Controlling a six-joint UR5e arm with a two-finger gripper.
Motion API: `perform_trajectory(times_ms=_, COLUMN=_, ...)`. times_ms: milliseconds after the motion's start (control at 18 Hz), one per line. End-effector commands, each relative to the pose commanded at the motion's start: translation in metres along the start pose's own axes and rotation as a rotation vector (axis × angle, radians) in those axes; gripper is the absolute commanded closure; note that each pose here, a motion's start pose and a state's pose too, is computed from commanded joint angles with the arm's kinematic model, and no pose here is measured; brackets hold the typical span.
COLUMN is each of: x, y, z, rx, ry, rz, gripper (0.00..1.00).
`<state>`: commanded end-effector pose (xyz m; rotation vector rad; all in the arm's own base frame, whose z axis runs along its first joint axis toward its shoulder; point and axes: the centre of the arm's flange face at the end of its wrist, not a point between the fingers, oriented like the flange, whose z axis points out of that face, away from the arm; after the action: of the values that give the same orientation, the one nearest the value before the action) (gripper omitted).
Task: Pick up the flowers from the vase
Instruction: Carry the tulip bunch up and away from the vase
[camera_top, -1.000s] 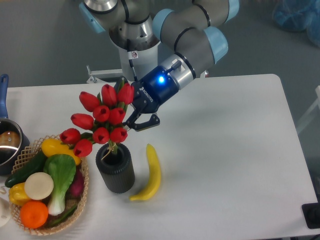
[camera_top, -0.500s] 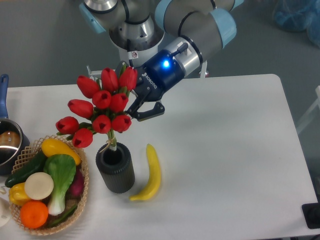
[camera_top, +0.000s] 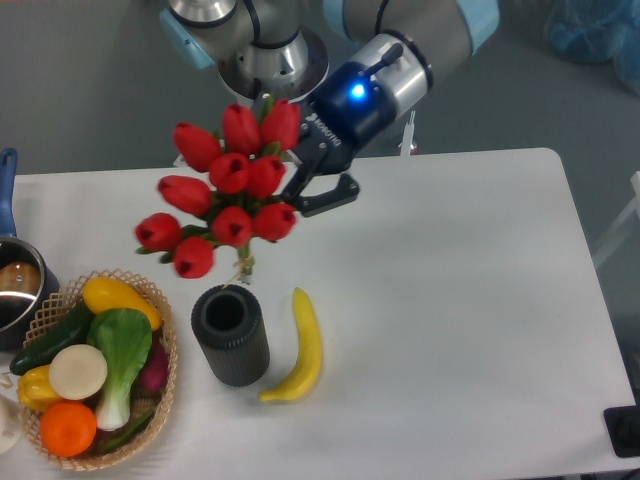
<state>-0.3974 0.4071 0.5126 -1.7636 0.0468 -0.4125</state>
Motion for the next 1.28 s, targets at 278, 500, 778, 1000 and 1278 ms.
perform_trajectory(times_ms=278, x=-0.052, y=0.023, z=-0.103, rx=0.048, ry=-0.189, rz=-0.06, gripper=0.55)
perform_trajectory(times_ms=500, x=-0.076, y=0.038, z=-0.165, rx=0.076, ry=-0.296, rz=-0.086, gripper=0.55)
perform_trajectory(times_ms=778, x=-0.095, y=0.055, z=-0.196, rx=0.088, ry=-0.347, rz=-0.124, gripper=0.55)
perform_trajectory(times_ms=1000, x=-0.098, y=0.053, z=-0.208, rx=0.092, ry=-0.365, rz=-0.12, gripper=0.55)
perform_trajectory(times_ms=1278, x=-0.099, y=0.059, z=-0.219, rx=0.099, ry=-0.384, rz=-0.131, gripper=0.55)
